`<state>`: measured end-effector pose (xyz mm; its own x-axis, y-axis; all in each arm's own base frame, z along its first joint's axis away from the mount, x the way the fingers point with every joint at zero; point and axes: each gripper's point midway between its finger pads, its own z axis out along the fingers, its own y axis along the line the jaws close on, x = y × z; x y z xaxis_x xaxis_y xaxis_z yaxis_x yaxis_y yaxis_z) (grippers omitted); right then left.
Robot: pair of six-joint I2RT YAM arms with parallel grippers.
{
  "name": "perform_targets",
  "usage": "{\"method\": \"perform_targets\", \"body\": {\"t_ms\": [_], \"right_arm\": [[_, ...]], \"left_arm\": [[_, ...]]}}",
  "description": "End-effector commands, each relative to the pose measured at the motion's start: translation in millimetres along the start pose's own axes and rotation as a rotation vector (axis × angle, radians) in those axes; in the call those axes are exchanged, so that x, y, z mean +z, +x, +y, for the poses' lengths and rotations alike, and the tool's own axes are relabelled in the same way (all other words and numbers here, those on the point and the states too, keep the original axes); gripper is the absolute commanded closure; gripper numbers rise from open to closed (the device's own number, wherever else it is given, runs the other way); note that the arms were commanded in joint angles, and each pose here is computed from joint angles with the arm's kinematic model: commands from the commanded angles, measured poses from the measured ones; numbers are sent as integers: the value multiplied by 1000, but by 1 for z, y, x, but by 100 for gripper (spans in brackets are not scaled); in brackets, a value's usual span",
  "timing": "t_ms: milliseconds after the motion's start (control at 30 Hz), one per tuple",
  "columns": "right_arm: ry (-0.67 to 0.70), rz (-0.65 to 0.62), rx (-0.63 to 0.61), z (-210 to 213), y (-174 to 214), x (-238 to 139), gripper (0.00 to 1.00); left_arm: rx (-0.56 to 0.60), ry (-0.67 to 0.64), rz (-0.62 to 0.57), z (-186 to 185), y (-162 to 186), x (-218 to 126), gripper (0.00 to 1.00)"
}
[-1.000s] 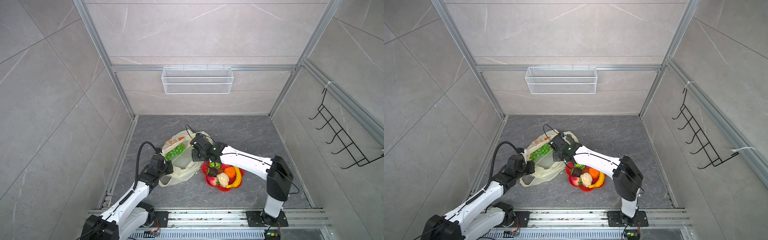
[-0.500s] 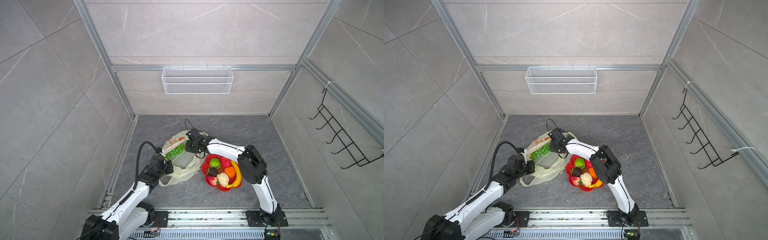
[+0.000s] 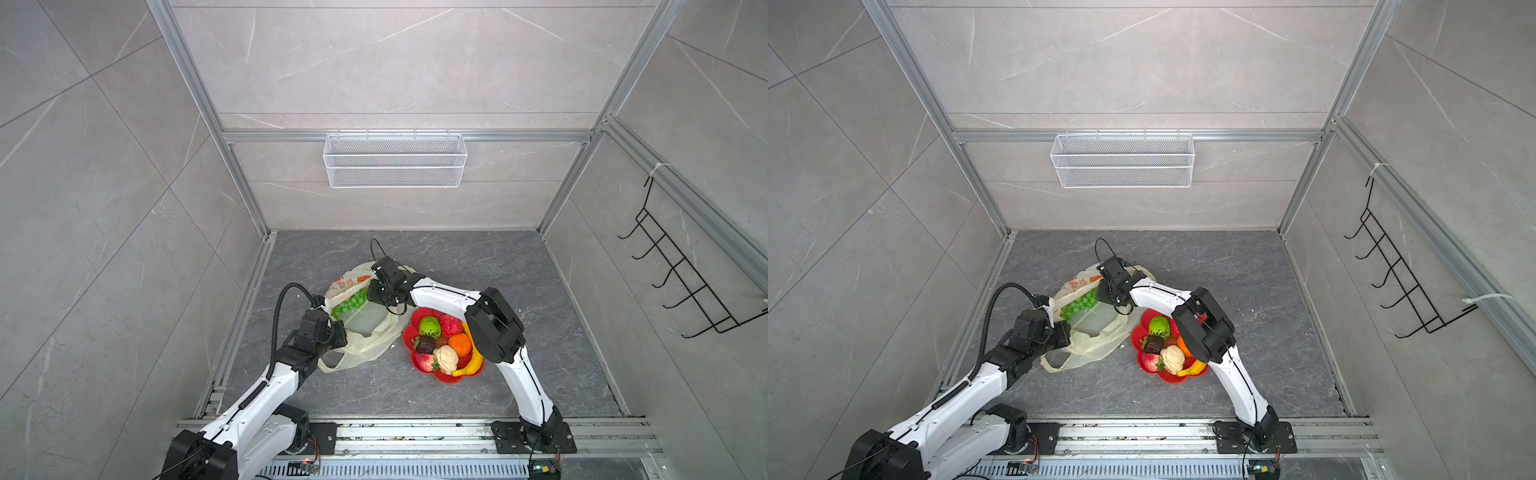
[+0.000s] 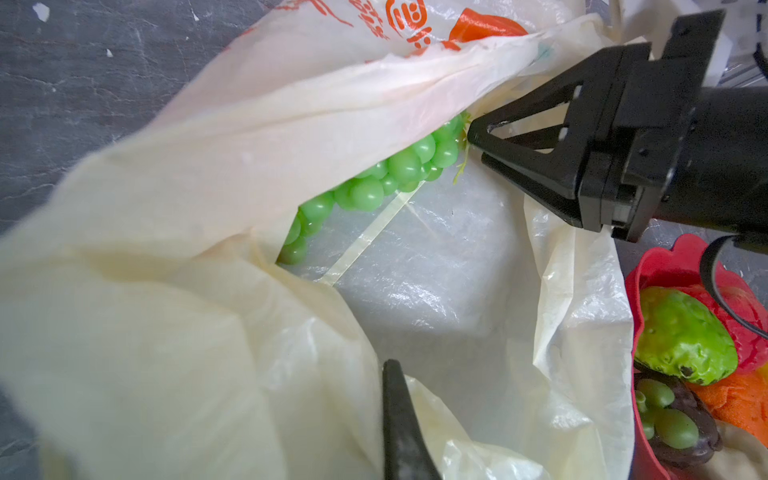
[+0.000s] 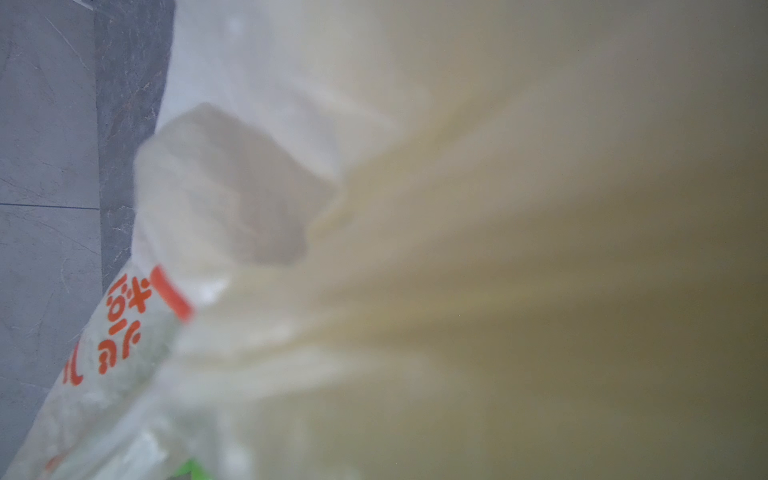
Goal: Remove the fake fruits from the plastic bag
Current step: 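Move the right gripper back into the bag toward the green grapes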
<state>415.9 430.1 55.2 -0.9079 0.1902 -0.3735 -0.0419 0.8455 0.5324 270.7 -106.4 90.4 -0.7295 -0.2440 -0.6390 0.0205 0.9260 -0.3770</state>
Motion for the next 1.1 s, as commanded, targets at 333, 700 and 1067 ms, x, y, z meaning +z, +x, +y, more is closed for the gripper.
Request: {"method": "perform_targets", "body": {"t_ms": [333,700,1067], "right_arm": [[-25,0,23,0,-8,13,71],[-95,13,20,11,-10,21,77],[-135,31,10,18,-7,26,86]], "left_arm": [[22,27,-25,-7,-7,-1,100],[22,27,-19,-7,-6,0,100],[23,28,-19,-7,-5,0,100]]}}
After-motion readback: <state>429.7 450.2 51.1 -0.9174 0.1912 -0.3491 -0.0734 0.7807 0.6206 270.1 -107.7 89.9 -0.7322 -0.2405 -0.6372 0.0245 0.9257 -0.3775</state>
